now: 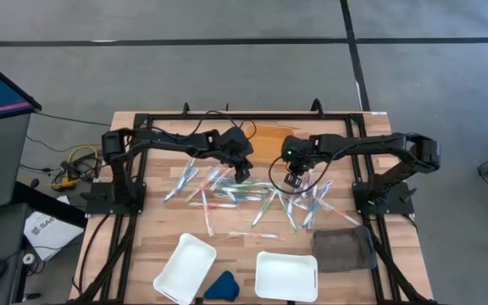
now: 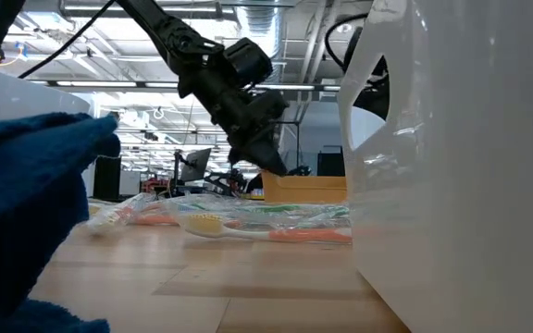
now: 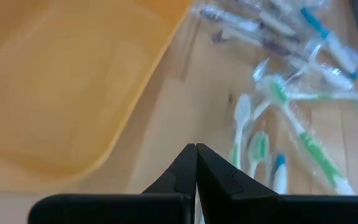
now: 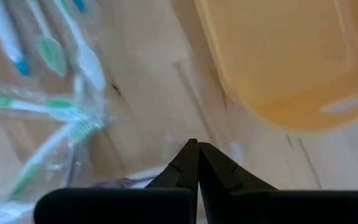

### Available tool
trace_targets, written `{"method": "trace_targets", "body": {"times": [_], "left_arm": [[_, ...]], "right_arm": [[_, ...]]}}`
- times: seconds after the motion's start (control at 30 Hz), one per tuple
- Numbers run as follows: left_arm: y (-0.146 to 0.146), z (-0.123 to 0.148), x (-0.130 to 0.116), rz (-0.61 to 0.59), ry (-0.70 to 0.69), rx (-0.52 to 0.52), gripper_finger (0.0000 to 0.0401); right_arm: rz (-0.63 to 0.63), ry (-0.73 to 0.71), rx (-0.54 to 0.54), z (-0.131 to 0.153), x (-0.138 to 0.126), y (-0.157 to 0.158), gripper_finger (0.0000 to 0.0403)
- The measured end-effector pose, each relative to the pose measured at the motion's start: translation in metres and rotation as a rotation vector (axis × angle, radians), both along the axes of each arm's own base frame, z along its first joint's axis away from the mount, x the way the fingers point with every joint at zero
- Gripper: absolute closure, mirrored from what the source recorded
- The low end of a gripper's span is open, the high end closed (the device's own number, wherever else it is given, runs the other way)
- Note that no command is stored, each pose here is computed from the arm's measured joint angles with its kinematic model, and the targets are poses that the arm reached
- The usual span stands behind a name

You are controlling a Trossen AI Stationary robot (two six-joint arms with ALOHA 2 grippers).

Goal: Pick & Place Toothbrushes
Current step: Move the yellow bin to the top center of the table

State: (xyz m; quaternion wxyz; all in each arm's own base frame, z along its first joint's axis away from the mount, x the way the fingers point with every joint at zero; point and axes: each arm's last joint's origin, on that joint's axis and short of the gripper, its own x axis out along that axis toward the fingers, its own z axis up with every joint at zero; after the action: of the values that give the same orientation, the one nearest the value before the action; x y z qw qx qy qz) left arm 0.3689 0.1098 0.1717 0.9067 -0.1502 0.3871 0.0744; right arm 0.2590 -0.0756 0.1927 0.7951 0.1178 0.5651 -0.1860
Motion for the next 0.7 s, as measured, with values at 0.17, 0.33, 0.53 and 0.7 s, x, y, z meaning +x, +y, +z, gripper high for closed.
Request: {"method": "trace_targets", "body": {"times": [0.17, 0.33, 0.53, 0.7], "left_arm": [[0.008, -0.003, -0.003, 0.029, 0.012, -0.011, 0.0398], [0.015, -0.003, -0.005, 0.057, 0.012, -0.016, 0.0398], [0.020, -0.003, -0.006, 0.107, 0.022, 0.022, 0.0398], [0.024, -0.003, -0.008, 0.149, 0.034, 0.058, 0.0398]], "right_arm": [[-0.059, -0.013, -0.005, -0.001, -0.004, -0.015, 0.0402], [-0.106, -0.036, -0.014, 0.000, -0.007, -0.028, 0.0402], [-0.120, -0.066, -0.025, 0.001, -0.006, -0.033, 0.0402], [-0.118, -0.091, -0.038, 0.002, -0.004, -0.035, 0.0402]]}}
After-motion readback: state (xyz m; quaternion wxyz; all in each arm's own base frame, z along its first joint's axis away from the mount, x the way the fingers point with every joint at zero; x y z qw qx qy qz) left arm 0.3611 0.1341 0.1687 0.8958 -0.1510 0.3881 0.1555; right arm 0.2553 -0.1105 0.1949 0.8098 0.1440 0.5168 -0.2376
